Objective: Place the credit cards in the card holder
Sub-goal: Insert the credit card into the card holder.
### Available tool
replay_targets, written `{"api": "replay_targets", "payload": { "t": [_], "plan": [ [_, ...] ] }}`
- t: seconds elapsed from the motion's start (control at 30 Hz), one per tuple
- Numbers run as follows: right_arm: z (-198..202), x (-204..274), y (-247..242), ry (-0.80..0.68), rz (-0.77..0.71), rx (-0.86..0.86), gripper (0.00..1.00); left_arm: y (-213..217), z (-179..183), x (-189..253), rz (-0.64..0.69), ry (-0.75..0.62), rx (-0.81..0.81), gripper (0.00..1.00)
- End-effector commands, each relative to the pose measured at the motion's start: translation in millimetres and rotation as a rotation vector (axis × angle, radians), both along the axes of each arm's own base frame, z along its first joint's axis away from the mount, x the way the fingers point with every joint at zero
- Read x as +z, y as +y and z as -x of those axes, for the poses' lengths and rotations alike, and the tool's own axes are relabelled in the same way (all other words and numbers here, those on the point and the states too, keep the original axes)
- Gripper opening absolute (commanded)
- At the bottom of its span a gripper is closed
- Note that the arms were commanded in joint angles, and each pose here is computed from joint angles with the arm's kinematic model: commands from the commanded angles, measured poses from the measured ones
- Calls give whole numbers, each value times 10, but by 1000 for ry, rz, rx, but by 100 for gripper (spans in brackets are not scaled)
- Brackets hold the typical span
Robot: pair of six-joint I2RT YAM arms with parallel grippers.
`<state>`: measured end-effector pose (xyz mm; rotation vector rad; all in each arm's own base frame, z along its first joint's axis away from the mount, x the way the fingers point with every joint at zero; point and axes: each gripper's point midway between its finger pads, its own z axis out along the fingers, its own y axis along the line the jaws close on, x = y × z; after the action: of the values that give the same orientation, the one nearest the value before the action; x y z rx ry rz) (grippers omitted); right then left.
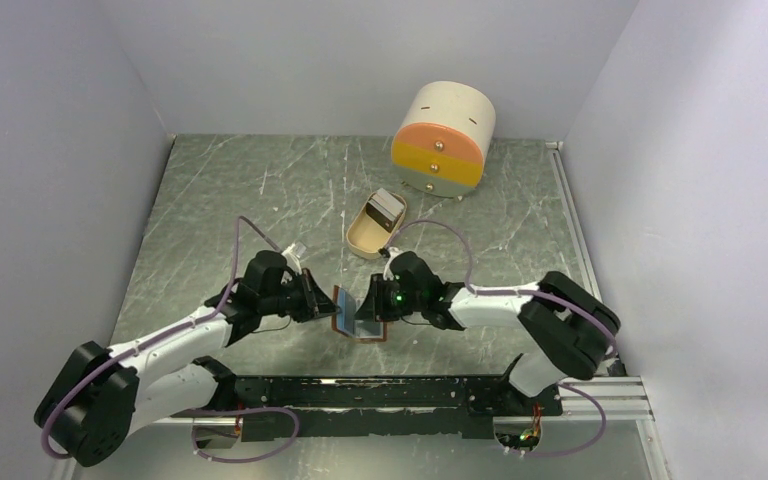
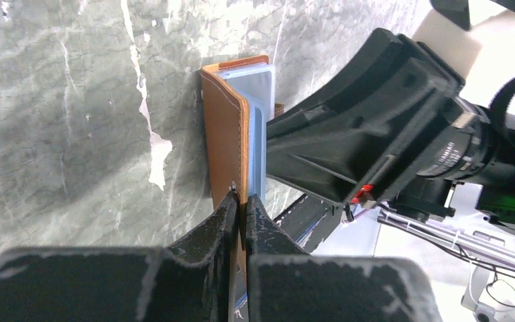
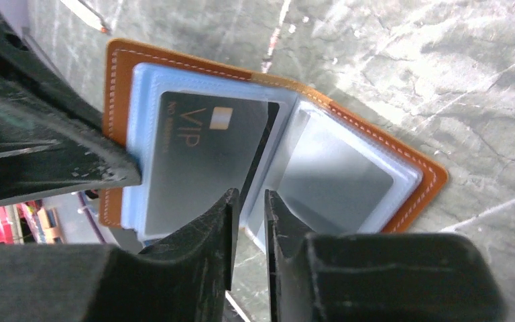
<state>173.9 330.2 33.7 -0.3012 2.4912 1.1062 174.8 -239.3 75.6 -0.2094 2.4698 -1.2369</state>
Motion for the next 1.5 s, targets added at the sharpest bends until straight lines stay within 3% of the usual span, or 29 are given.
{"api": "replay_targets", "payload": {
  "t": [0.0, 0.1, 0.3, 0.97, 1.47],
  "plan": [
    [-98, 377, 33, -64, -44, -28, 31, 72, -44, 89, -68, -17, 29, 9],
    [-138, 557, 58, -71, -70, -62, 50, 98, -48, 91, -85, -7, 45, 9],
    [-137, 634, 167, -38, -82, -94, 56, 127, -72, 92, -126, 11, 67, 9],
    [-164, 237, 274, 5, 40, -60, 52, 73, -52, 92, -102, 3, 53, 9],
    [-216, 83, -263, -52, 247, -163, 49, 127, -35, 14, -138, 18, 64, 9]
  ]
}}
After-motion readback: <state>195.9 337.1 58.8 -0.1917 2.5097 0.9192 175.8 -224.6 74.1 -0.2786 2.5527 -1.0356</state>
